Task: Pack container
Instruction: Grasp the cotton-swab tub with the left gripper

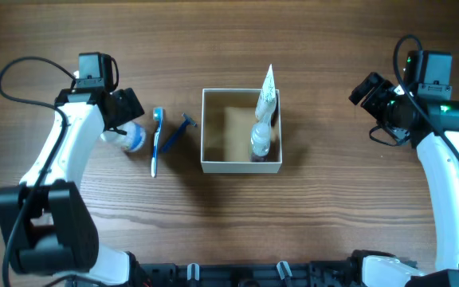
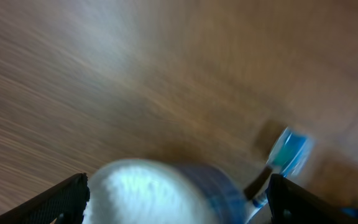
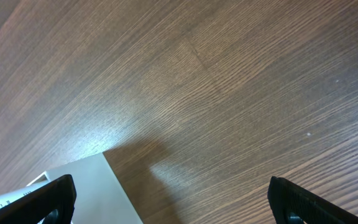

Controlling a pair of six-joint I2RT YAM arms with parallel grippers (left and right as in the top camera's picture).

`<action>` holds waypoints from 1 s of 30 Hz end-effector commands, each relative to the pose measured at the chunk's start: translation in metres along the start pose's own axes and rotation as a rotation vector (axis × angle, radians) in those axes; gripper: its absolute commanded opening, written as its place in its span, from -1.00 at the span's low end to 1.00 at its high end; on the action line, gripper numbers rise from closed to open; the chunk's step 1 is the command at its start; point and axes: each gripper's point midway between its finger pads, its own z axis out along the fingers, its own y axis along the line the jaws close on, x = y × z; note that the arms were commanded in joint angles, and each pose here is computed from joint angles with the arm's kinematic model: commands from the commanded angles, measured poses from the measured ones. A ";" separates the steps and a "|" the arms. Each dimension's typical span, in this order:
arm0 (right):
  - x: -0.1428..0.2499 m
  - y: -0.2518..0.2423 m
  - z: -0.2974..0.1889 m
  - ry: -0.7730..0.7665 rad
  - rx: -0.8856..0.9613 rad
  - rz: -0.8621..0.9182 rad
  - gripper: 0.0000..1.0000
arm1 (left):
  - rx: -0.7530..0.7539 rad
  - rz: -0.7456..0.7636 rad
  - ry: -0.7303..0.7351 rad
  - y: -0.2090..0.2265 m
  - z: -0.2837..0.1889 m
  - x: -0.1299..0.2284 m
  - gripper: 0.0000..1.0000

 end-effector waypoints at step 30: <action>-0.003 0.002 -0.001 0.000 -0.008 -0.008 1.00 | -0.018 0.016 0.052 0.010 -0.073 0.008 0.94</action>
